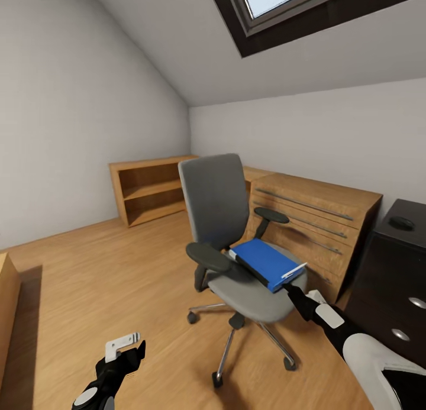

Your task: In the bedroom, organize the workspace by keeping the computer under the desk, ensuring the monitor is on the desk, placing the keyboard on the desk next to the monitor, placing the mouse on the desk next to the keyboard, moving the folder from the swivel chair onto the desk next to the mouse, stacking the notebook on top of the folder with the pen on top of the notebook, and positioning the swivel chair next to the desk.

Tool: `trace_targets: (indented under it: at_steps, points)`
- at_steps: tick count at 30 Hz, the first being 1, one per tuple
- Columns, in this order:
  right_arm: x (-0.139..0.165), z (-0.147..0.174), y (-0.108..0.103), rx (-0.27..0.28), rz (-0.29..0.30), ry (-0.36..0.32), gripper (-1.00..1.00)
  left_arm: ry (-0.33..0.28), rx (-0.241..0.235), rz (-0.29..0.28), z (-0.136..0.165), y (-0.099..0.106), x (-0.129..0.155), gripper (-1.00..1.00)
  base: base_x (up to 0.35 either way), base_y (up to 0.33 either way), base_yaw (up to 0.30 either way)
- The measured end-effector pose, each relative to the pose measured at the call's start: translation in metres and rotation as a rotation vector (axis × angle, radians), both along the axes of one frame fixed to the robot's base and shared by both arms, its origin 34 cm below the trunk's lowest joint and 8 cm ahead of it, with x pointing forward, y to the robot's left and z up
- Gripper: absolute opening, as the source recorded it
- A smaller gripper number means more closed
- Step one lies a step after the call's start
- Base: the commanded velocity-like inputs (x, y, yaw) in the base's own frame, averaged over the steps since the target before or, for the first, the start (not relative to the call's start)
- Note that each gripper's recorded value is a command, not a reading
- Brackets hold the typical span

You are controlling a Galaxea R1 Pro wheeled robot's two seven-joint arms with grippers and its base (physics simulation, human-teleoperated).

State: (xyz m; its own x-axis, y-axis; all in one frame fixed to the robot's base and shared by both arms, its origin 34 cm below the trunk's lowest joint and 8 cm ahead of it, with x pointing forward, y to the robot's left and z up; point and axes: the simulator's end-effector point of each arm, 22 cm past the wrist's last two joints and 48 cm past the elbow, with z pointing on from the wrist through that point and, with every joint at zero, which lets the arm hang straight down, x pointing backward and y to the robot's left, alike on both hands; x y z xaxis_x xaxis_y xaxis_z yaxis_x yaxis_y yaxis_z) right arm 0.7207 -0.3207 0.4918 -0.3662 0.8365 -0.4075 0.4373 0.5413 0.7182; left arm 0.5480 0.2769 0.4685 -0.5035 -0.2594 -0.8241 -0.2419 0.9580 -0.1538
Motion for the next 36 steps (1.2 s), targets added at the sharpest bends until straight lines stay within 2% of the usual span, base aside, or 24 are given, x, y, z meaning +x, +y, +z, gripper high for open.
trace_targets:
  at_steps: [9,19,36]
  points:
    - [0.0003,0.0003,-0.0007,-0.004,0.000,-0.001,1.00,0.001,0.001,0.001,-0.0001,0.0007,-0.0001,1.00,0.287,0.162,0.000]
    - [0.0017,0.0017,0.0003,0.009,-0.006,-0.008,1.00,0.002,0.001,0.000,-0.0007,0.0000,-0.0001,1.00,0.030,0.033,0.000]
    - [0.0023,0.0021,0.0002,0.012,-0.009,-0.010,1.00,0.004,0.000,-0.001,-0.0015,-0.0007,-0.0002,1.00,-0.289,0.000,0.000]
